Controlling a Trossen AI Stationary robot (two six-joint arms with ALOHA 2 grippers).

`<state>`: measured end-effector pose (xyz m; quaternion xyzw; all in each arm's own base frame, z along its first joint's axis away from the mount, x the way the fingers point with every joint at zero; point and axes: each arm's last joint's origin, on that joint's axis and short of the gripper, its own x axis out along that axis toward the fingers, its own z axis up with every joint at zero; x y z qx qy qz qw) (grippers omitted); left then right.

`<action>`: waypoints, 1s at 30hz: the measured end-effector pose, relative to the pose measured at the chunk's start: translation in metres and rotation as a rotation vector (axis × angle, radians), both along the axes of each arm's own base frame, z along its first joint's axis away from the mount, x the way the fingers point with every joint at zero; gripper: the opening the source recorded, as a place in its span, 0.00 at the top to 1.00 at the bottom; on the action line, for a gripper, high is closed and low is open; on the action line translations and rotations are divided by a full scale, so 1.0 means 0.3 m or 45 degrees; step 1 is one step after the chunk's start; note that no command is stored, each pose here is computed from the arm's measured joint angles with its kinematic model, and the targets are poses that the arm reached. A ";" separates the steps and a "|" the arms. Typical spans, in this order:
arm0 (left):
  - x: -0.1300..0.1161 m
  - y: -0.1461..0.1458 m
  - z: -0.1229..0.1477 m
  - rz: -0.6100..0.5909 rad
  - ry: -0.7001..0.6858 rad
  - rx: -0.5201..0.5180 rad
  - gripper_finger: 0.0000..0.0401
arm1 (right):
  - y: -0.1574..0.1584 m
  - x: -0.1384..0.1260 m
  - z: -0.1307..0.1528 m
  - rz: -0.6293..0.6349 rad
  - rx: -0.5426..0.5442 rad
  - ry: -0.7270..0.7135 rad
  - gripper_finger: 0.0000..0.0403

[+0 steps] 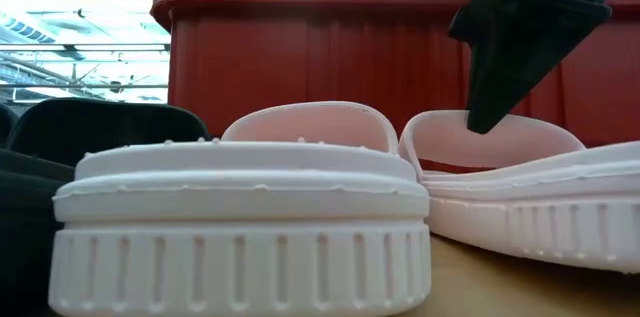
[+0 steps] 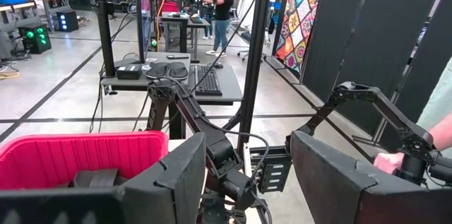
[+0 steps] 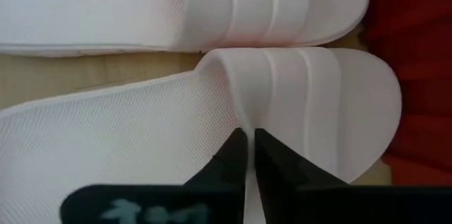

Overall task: Pick and place slides into bin
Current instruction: Put the pink slipper into the red bin

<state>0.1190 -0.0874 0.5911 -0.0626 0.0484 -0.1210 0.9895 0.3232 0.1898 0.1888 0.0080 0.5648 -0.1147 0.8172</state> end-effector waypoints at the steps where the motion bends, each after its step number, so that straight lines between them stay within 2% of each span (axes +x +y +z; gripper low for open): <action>1: 0.000 0.000 0.000 0.000 0.000 0.000 0.49 | 0.000 0.000 0.000 -0.012 0.007 -0.001 0.97; 12: 0.000 0.000 0.000 -0.001 -0.003 0.014 0.49 | 0.002 -0.010 0.032 -0.001 0.140 0.028 0.99; 22: 0.000 0.000 -0.008 -0.002 0.022 0.038 0.49 | -0.034 -0.070 0.189 0.032 0.262 -0.039 1.00; 30: 0.000 0.000 -0.010 -0.002 0.030 0.037 0.49 | -0.066 -0.121 0.328 0.052 0.449 -0.159 1.00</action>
